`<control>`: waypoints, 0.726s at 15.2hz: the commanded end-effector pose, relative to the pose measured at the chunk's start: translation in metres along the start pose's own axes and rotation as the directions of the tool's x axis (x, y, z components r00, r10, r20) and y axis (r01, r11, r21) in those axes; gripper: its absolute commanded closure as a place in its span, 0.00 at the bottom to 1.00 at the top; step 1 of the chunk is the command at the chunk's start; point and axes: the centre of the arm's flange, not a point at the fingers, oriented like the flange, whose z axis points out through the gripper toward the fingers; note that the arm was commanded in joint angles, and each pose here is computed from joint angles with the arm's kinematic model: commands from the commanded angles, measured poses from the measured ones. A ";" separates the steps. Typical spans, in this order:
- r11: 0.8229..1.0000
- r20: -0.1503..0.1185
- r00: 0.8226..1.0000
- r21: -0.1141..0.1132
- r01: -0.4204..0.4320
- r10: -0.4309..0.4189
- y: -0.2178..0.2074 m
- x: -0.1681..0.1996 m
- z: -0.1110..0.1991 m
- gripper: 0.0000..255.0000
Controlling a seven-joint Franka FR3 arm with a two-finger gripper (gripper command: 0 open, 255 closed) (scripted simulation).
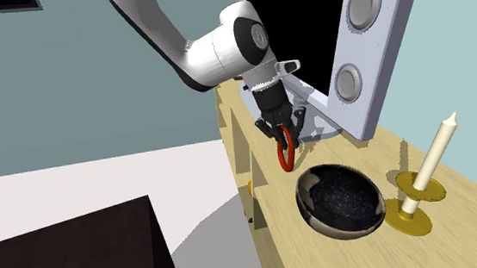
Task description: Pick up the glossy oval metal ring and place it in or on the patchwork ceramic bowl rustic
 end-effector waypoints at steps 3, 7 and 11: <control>1.000 0.000 1.000 0.000 0.000 0.000 0.000 0.000 0.000 1.00; 1.000 0.000 1.000 0.000 0.000 0.000 0.000 0.000 0.000 1.00; 1.000 0.000 1.000 0.000 0.000 0.000 0.008 0.000 -0.019 1.00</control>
